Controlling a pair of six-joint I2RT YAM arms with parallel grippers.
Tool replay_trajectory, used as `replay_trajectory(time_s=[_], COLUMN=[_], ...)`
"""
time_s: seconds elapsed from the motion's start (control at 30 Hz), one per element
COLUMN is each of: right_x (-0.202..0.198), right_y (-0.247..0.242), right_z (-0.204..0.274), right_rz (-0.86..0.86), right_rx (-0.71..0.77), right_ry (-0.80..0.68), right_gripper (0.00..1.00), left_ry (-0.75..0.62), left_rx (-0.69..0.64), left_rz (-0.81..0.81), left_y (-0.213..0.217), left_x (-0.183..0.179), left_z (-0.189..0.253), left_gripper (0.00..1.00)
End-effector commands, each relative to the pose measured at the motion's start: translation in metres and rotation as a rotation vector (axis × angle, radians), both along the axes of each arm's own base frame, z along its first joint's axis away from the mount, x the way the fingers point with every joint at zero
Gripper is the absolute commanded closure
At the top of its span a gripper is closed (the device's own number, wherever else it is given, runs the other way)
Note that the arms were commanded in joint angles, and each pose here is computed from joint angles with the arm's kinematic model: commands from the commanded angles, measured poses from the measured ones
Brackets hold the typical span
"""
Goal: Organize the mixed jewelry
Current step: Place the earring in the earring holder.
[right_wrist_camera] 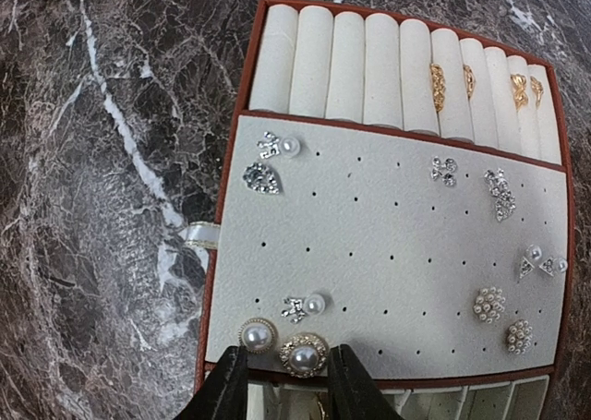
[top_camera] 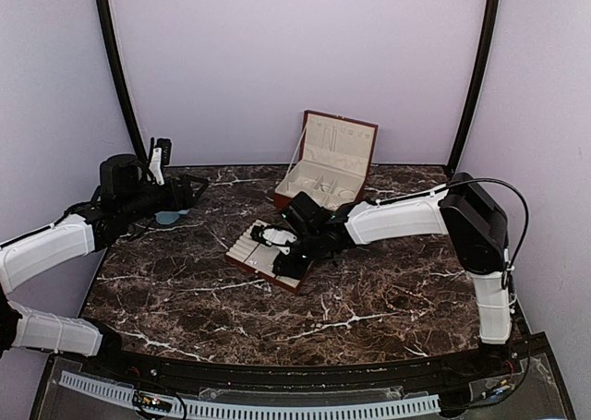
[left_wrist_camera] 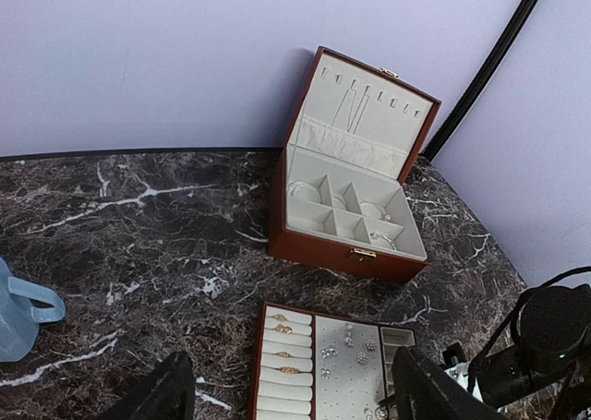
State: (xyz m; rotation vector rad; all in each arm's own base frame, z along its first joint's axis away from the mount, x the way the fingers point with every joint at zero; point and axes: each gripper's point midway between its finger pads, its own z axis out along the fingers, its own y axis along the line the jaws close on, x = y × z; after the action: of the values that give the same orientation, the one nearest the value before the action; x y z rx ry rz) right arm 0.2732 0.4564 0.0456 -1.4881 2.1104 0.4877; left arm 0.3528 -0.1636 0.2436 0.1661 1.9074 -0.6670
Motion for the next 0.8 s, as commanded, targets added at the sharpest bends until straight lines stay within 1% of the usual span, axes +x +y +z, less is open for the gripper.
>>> replay_trajectory(time_s=[0.0,0.23,0.33,0.4,0.5,0.63,0.77], right_x=[-0.005,0.006,0.01,0.013,0.017,0.023,0.028], right_y=[-0.003,-0.004,-0.006,-0.008,-0.007,-0.005,-0.006], right_z=[0.003,0.042,0.057,0.065,0.075,0.078,0.088], right_rz=[-0.001,-0.033,-0.051,-0.067,-0.09,-0.144,-0.202], right_rx=[-0.019,0.115,0.174,0.215,0.271,0.293,0.336], right_ry=[0.009,0.038,0.056,0.076,0.106,0.13,0.138], right_gripper=[0.66,0.54,0.51,0.51,0.56,0.61,0.61], left_ry=[-0.032,-0.031,-0.031,-0.034,-0.036,-0.04,-0.04], left_rx=[-0.024,-0.024,-0.024,-0.025,-0.021,-0.015,-0.007], left_rz=[-0.009,-0.009,-0.008,-0.008,-0.005,0.002,0.01], left_y=[0.0,0.0,0.0,0.0,0.001,0.002,0.004], left_x=[-0.003,-0.003,-0.003,-0.003,-0.003,-0.003,-0.002], left_z=[0.009,0.009,0.009,0.01,0.01,0.01,0.009], left_gripper=[0.24,0.24,0.24,0.24,0.24,0.24,0.24])
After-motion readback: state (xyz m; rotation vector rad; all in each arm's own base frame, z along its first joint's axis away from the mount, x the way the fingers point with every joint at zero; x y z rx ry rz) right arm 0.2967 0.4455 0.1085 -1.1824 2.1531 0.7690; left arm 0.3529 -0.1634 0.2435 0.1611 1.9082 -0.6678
